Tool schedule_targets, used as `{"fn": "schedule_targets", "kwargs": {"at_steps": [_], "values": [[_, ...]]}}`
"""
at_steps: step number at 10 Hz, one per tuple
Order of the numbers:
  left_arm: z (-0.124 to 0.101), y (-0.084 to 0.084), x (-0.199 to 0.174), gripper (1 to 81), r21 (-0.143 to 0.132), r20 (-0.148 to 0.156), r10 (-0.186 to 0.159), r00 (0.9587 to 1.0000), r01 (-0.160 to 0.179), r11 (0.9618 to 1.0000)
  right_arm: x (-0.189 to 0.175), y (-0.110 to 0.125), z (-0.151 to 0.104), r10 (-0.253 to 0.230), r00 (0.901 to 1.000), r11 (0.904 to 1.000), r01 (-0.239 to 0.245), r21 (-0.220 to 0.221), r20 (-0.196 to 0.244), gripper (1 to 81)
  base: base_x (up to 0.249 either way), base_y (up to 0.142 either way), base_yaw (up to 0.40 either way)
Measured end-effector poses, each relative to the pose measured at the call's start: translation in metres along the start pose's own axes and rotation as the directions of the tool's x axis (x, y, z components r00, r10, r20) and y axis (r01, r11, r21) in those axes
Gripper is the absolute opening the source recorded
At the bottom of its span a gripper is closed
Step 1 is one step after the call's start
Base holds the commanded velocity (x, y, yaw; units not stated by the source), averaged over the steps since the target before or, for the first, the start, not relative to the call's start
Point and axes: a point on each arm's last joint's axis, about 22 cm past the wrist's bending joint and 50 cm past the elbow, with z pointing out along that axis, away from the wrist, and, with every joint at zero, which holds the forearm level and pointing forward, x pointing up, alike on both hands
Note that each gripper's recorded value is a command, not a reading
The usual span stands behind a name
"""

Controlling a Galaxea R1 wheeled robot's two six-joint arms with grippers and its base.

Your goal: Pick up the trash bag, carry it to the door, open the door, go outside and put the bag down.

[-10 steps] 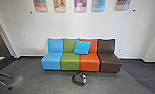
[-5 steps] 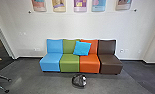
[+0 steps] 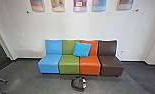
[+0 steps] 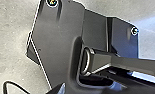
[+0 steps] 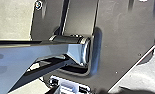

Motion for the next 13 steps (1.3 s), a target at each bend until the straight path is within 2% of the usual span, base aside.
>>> {"fn": "schedule_targets", "kwargs": {"at_steps": [13], "values": [[0.0,-0.0001,0.0036,81.1,0.0,-0.005,0.002,1.0,-0.002,1.0,0.0007,-0.0088,0.0029,0.001,1.0,0.9999,0.0,0.012,-0.006,81.1,0.138,0.0,0.0]]}}
